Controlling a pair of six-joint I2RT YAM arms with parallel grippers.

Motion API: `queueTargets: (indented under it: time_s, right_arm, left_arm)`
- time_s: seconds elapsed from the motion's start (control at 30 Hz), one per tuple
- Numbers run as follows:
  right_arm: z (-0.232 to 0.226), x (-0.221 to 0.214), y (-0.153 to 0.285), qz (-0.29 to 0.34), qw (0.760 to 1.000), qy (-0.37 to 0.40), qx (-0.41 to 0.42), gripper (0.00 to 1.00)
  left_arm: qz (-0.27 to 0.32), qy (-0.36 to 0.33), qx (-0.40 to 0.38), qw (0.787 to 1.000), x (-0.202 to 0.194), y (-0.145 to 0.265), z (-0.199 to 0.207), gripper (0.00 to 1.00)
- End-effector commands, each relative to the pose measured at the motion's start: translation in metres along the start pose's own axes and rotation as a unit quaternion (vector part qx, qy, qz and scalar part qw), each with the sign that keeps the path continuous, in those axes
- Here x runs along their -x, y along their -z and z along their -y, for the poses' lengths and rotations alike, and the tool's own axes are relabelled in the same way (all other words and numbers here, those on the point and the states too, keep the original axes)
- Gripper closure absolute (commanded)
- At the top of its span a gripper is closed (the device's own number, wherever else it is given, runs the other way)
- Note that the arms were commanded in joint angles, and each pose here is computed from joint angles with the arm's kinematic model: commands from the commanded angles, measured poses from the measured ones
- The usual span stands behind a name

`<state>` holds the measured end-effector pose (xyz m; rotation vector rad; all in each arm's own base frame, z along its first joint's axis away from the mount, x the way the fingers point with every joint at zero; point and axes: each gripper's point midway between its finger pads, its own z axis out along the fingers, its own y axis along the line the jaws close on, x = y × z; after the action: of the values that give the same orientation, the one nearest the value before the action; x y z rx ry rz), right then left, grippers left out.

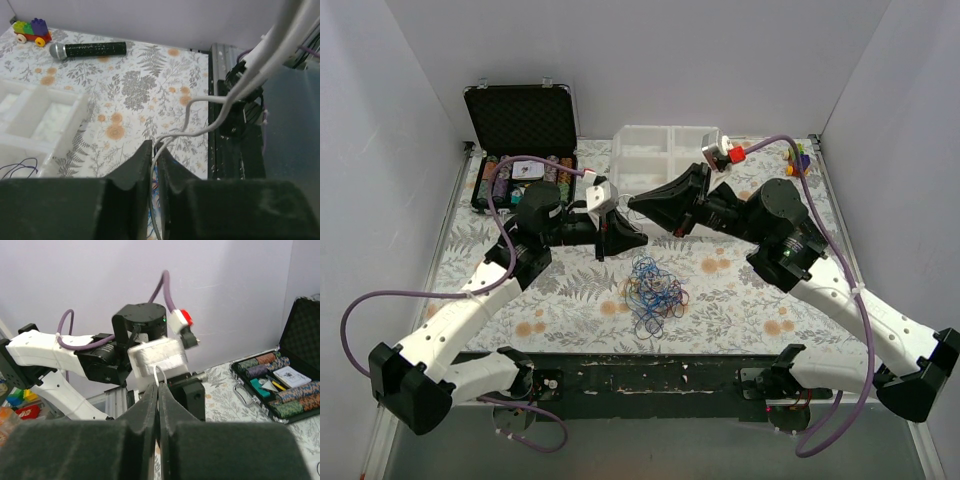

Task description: Untangle the cables

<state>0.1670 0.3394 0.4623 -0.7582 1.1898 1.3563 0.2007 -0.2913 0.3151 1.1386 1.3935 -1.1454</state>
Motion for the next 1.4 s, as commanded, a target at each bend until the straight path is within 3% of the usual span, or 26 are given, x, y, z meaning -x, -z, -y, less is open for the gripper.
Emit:
queueTargets:
  time_s: [0.0, 0.17, 0.3, 0.63, 0.77, 1.0, 1.37]
  right_arm:
    - [0.009, 0.006, 0.009, 0.018, 0.999, 0.022, -0.039, 0.8]
    - [0.03, -0.019, 0.036, 0.002, 0.993, 0.023, -0.112, 0.41]
    - [0.049, -0.042, 0.062, -0.018, 0.984, 0.026, -0.175, 0.25]
    - [0.078, -0.112, 0.075, -0.075, 0.974, 0.003, -0.216, 0.16]
    - [0.068, -0.087, 0.064, -0.044, 0.982, 0.035, -0.181, 0.12]
    - [0.035, -0.032, 0.059, 0.005, 0.981, 0.16, -0.107, 0.1]
    - [0.0, 0.001, 0.034, 0.04, 0.984, 0.172, -0.011, 0.09]
  left_arm:
    - [0.026, -0.037, 0.007, 0.999, 0.039, 0.005, 0.004, 1.0]
    - [0.044, -0.085, 0.053, 0.994, 0.068, 0.017, -0.001, 1.0]
    - [0.078, -0.137, 0.096, 0.983, 0.108, 0.031, -0.005, 1.0]
    - [0.136, -0.224, 0.141, 0.955, 0.183, 0.06, 0.008, 1.0]
    - [0.133, -0.218, 0.135, 0.957, 0.186, 0.062, 0.012, 1.0]
    - [0.125, -0.174, 0.119, 0.97, 0.167, 0.06, 0.02, 1.0]
    - [0.108, -0.082, 0.056, 0.989, 0.139, 0.047, 0.035, 1.0]
